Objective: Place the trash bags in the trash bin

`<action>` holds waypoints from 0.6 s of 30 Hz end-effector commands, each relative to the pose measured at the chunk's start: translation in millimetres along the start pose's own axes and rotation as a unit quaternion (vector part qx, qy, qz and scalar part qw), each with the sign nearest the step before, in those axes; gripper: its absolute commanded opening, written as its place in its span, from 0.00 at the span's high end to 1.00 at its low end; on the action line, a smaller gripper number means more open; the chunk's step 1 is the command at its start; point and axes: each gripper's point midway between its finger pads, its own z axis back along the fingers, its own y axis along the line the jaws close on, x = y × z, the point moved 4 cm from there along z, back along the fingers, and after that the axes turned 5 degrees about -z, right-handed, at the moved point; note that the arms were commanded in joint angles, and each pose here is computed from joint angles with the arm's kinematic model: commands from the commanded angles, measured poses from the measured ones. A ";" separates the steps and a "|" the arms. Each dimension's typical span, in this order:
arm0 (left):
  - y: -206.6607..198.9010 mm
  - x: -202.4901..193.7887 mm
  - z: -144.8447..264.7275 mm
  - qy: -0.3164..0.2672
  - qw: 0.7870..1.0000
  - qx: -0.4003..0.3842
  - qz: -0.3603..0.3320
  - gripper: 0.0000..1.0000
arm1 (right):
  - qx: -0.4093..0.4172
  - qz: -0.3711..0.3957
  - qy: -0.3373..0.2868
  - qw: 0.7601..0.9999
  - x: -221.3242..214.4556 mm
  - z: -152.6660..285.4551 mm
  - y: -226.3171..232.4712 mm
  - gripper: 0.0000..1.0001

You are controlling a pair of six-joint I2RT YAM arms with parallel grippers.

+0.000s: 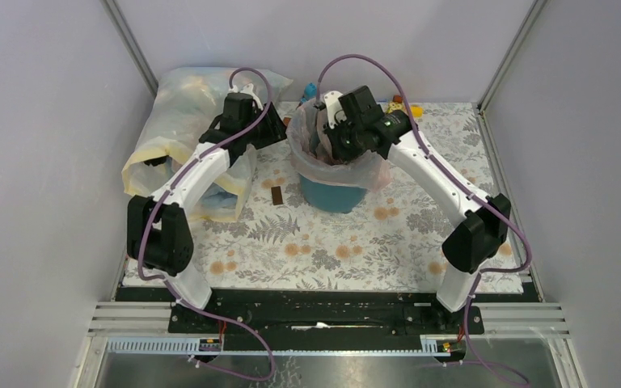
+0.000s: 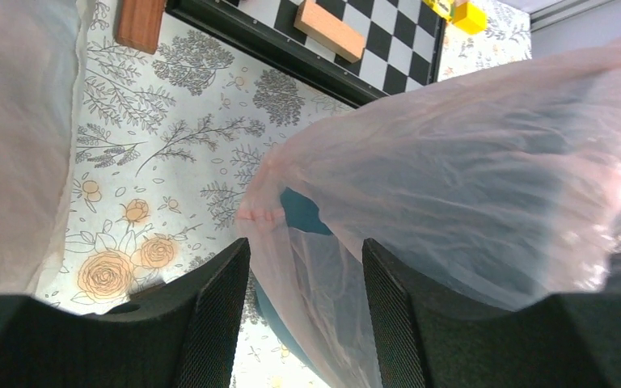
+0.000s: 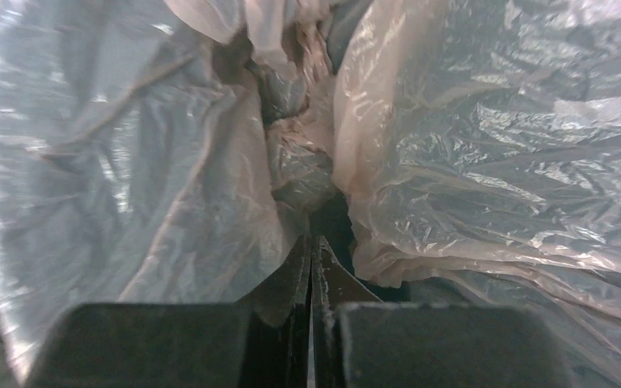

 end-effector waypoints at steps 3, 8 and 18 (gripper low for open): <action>-38.3 27.8 32.2 -0.058 0.996 -0.067 -0.018 0.44 | -0.021 0.015 0.050 0.998 -21.2 -27.0 -4.3 1.00; -49.1 37.9 46.7 -0.081 0.993 -0.082 -0.020 0.44 | -0.033 0.007 0.085 0.996 -38.3 -48.4 -8.3 1.00; -56.0 20.8 30.5 -0.052 0.994 -0.093 -0.023 0.45 | -0.035 -0.017 0.111 0.993 -75.4 -80.3 -10.7 1.00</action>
